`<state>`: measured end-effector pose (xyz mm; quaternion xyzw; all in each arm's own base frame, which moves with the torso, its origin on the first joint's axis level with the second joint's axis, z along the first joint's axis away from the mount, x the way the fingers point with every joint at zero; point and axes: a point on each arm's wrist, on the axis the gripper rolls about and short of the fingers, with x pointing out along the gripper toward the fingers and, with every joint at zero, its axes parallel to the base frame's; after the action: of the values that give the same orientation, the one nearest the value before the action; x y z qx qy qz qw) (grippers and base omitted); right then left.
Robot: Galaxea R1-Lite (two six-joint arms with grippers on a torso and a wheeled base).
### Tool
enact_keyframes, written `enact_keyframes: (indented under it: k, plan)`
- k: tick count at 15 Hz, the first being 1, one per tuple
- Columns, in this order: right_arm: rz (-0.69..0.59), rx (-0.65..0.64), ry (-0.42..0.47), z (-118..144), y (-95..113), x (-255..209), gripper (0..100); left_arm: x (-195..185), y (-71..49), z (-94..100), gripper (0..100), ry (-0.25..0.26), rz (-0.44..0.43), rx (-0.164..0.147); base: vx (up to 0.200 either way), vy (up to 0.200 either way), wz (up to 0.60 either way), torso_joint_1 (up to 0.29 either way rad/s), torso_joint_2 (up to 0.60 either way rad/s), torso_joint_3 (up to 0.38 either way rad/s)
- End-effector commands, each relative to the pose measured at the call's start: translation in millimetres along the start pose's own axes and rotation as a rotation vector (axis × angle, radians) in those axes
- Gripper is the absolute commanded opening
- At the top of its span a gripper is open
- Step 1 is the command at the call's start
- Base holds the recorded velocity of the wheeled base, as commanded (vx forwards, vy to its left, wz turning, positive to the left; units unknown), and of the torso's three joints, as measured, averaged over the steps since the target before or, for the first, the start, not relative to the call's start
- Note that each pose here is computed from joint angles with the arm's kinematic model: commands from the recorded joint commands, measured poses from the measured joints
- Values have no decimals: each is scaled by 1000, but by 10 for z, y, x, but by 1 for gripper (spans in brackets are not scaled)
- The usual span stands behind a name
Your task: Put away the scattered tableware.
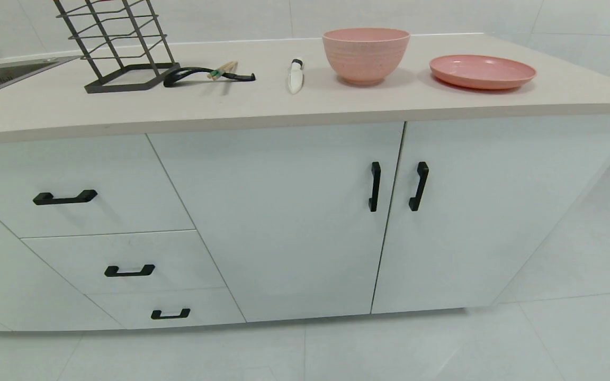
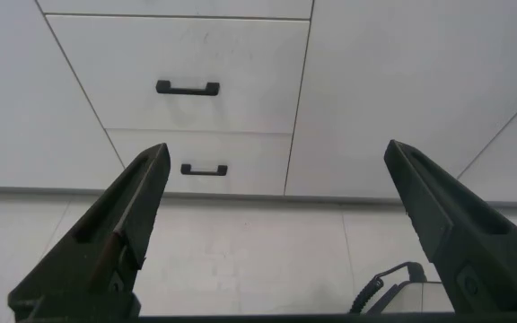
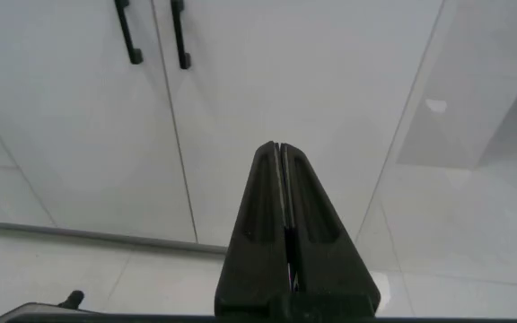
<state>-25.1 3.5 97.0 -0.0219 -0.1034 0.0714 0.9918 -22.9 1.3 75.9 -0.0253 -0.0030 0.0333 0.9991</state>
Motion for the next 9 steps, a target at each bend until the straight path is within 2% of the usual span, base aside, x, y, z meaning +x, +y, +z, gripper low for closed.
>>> enact_keyframes:
  k: [1,4,6,9]
  plan:
    - [34,6,48,10,-1,52,0,0,0,0,100,0,1,0,0,0,0,0,0,0]
    - [45,2,41,172,-9,82,0,0,0,0,100,0,1,1,0,0,0,0,0,0]
    - [63,4,82,342,-26,160,0,0,0,0,100,0,1,1,0,0,0,0,0,0]
    - [163,-12,195,531,-54,459,0,0,0,-1,100,1,-1,4,0,0,0,0,0,0]
